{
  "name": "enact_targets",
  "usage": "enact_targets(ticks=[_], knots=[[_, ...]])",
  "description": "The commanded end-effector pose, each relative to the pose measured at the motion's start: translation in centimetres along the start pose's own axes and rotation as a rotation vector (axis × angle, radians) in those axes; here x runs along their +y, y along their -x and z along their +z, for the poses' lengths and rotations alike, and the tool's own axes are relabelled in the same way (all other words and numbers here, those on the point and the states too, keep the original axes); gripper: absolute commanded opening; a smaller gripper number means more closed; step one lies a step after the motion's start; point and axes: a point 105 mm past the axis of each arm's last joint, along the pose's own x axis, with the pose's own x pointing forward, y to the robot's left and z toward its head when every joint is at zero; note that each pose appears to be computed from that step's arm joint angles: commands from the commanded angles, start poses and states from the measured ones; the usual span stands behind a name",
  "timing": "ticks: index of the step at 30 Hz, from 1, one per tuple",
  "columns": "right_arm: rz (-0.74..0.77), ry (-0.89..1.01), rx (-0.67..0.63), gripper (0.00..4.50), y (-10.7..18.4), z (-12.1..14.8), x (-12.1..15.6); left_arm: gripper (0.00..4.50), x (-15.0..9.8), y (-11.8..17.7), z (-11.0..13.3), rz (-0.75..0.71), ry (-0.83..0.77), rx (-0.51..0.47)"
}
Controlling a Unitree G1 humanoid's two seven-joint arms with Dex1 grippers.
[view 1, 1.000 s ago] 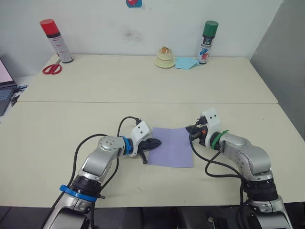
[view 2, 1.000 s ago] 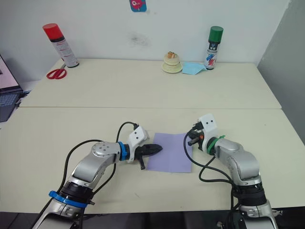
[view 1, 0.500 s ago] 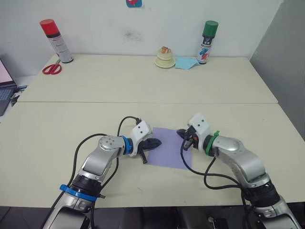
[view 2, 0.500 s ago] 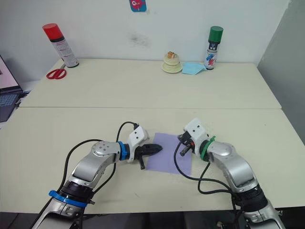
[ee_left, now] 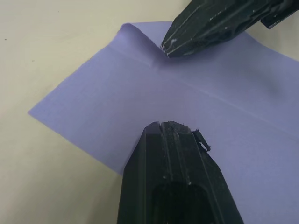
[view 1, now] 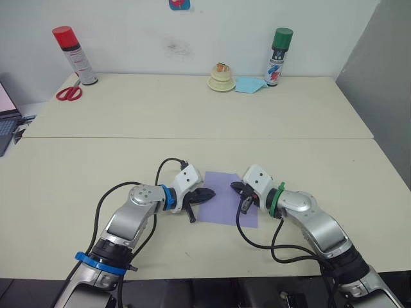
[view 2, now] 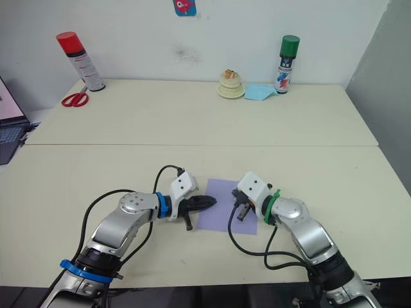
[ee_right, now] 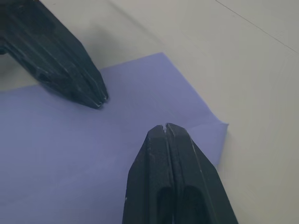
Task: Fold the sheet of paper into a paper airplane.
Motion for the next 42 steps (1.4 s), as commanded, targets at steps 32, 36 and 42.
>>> enact_targets(ticks=[32, 36, 42], knots=[[-0.194, -0.375, -0.09, 2.43, 4.3, 2.0, -5.2, 0.0, -0.3, -0.7, -0.8, -0.024, -0.014, 0.038], [-0.181, -0.391, -0.052, 2.43, 3.9, 1.6, -5.0, 0.0, -0.2, -0.8, -0.7, -0.025, -0.016, 0.034], [-0.152, -0.396, -0.028, 1.54, 3.4, 1.3, -4.5, 0.0, -0.2, -0.7, -0.7, -0.02, -0.014, 0.032]])
